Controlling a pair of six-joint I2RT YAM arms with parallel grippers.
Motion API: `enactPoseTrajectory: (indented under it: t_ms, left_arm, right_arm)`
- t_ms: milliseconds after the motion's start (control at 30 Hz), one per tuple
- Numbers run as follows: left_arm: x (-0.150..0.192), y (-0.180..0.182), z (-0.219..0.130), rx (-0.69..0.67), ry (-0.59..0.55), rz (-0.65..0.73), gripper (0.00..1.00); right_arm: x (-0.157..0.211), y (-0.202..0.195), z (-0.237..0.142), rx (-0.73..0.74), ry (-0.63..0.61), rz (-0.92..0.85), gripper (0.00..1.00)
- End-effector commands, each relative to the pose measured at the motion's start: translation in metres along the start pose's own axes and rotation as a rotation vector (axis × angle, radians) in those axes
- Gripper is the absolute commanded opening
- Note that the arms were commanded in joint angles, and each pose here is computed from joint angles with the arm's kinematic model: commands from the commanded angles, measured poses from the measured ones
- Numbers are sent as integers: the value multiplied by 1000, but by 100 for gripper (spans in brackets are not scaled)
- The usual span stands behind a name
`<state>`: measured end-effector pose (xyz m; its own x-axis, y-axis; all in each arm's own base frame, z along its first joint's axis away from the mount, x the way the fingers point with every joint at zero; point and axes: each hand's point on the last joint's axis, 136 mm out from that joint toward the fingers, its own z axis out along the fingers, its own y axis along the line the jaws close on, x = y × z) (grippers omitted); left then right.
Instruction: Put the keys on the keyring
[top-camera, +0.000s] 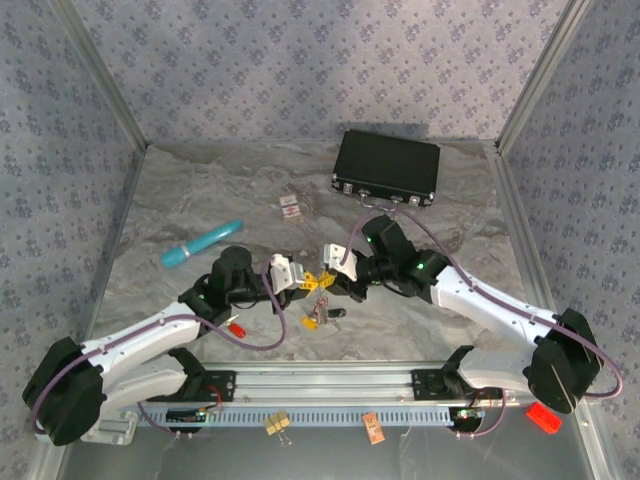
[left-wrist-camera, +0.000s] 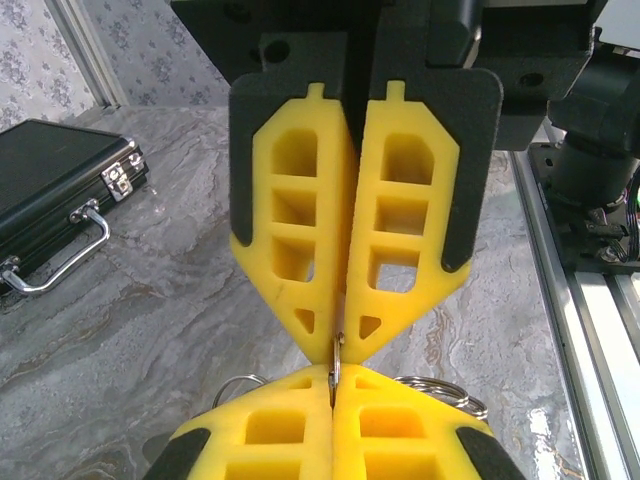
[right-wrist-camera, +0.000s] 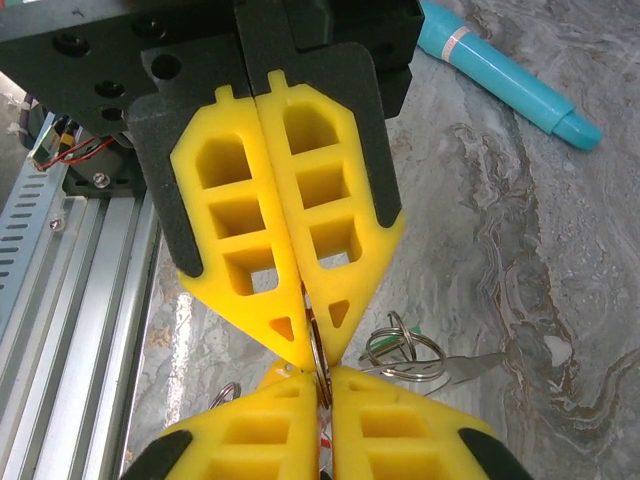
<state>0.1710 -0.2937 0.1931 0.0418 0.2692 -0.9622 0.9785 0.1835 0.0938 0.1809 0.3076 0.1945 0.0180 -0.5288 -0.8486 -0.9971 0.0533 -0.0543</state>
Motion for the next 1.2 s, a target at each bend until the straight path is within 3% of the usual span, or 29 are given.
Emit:
enactPoseTrajectory:
  t_ms: [0,133,233,300,333,433,533,767,1167]
  left_arm:
    - [-11,-3,0,20,-37,29,0]
    - [-14,-5,2,40,-37,33,0]
    - [-15,-5,3,48,-35,33,0]
    - [-16,-4,3,44,-33,32,2]
    - [-15,-1,3,28,-30,30,12]
    - [-8,2,2,-4,-24,21,29]
    - [-2,2,0,-20,-31,5,35]
    - [5,0,1,-21,-36,-21,32]
    - [-1,-2,2,-4,-65,-10,19]
  right_arm:
    - [-6,3,0,-7,-8,-26,13]
    - [-10,3,0,-12,-5,-43,13]
    - [-11,4,2,-26,-8,-48,1]
    - [-13,5,1,-37,-19,-46,0]
    - [-14,5,0,-39,-28,-41,0]
    - [-15,3,-4,-32,-64,-24,0]
    - [-15,2,-8,-32,-82,-8,0]
    - [-15,1,-8,-41,-107,8,0]
    - [-15,4,-7,-55,-112,21,0]
